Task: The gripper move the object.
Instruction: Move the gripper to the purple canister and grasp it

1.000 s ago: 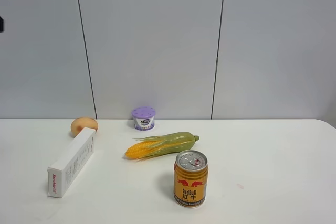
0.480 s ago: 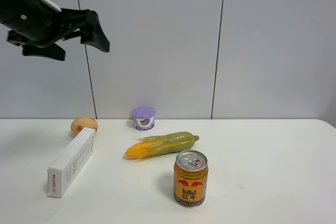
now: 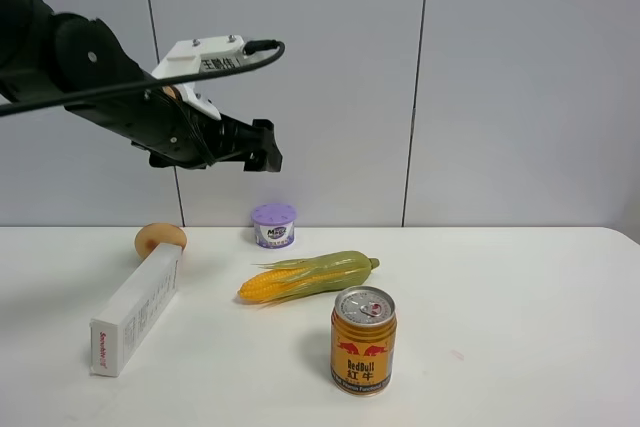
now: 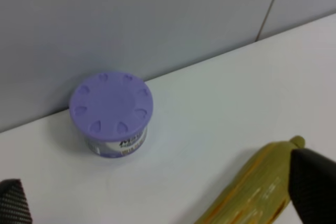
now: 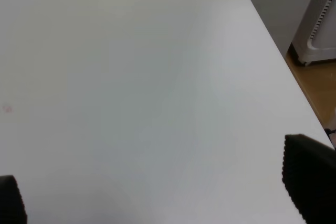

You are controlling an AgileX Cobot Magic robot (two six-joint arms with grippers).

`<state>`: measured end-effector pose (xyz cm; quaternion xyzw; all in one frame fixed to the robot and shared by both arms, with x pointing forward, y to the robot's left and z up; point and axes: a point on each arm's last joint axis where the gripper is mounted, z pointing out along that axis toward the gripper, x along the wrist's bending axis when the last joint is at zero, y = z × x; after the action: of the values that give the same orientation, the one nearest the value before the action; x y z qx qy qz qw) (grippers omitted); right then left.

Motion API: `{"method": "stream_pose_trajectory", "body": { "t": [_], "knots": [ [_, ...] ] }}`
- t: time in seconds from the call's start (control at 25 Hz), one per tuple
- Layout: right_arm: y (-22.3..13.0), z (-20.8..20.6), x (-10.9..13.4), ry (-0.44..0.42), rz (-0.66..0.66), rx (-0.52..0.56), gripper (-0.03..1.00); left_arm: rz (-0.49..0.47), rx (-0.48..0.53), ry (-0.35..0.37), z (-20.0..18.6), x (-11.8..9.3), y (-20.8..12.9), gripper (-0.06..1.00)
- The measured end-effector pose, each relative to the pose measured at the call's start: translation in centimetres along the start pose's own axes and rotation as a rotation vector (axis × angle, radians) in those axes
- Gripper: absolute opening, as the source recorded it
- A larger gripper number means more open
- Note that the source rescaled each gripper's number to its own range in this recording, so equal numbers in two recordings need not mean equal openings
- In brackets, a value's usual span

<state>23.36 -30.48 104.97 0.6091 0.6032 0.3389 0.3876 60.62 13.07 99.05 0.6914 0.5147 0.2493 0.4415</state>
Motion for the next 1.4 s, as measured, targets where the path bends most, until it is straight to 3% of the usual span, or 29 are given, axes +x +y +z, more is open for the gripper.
{"method": "stream_pose_trajectory", "body": {
  "t": [0.44, 0.84, 1.4],
  "knots": [
    [0.0, 0.0, 0.0, 0.000, 0.000, 0.000, 1.00, -0.122, -0.098, 0.022, 3.9, 0.6, -2.6, 1.00],
    [0.0, 0.0, 0.0, 0.000, 0.000, 0.000, 1.00, -0.088, -0.115, 0.006, 8.3, 0.5, -3.3, 1.00],
    [0.0, 0.0, 0.0, 0.000, 0.000, 0.000, 1.00, -0.058, -0.101, -0.021, 11.5, -0.4, -6.4, 1.00]
  ]
}}
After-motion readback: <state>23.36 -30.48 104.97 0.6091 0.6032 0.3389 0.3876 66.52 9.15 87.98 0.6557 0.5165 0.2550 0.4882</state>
